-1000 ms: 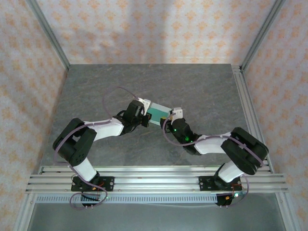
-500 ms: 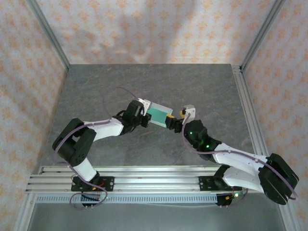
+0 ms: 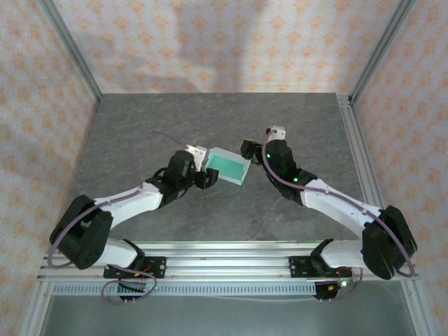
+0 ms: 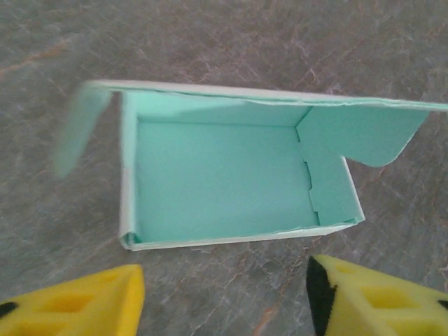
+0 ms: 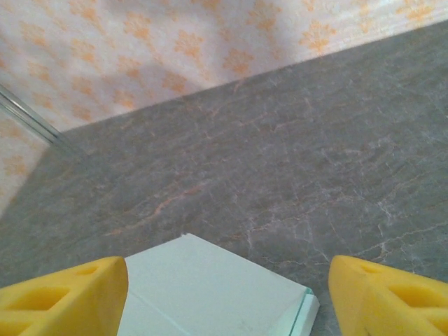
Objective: Fold the paper box
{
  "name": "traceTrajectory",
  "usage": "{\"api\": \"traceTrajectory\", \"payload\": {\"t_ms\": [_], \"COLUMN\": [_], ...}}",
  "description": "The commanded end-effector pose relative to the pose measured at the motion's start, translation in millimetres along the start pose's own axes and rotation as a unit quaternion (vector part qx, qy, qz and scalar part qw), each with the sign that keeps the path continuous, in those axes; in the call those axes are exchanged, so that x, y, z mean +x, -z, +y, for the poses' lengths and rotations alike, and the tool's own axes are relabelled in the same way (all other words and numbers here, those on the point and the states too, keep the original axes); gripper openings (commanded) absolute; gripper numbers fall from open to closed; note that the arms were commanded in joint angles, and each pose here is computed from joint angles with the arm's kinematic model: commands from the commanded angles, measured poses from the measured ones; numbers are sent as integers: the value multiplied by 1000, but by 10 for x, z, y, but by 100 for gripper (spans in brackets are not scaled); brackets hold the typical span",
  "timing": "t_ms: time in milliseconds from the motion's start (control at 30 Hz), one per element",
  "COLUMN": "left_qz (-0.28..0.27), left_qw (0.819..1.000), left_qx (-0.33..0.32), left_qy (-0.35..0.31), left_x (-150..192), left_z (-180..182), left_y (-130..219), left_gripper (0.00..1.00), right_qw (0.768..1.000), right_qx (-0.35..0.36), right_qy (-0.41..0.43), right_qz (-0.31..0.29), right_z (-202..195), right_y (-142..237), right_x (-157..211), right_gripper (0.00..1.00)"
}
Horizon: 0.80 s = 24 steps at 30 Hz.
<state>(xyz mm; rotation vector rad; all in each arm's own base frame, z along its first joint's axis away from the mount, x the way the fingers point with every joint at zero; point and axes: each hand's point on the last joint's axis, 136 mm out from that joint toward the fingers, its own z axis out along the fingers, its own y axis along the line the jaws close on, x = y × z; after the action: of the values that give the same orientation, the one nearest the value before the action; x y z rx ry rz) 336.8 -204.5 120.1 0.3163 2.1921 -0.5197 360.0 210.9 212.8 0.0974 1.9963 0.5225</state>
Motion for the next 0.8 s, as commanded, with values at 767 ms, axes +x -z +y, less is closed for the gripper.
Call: {"api": "traceTrajectory", "payload": {"t_ms": [767], "left_qz": [205], "left_qw": [976], "left_qx": [-45], "left_qy": [60], "left_x": [-550], "left_z": [352], "left_y": [-436], "left_gripper": [84], "right_qw": [973], "right_qx": [31], "right_qy": [-99], "right_qz": [207], "right_z": [-232], "right_y": [-515], "right_x": [882], "right_gripper": [74]}}
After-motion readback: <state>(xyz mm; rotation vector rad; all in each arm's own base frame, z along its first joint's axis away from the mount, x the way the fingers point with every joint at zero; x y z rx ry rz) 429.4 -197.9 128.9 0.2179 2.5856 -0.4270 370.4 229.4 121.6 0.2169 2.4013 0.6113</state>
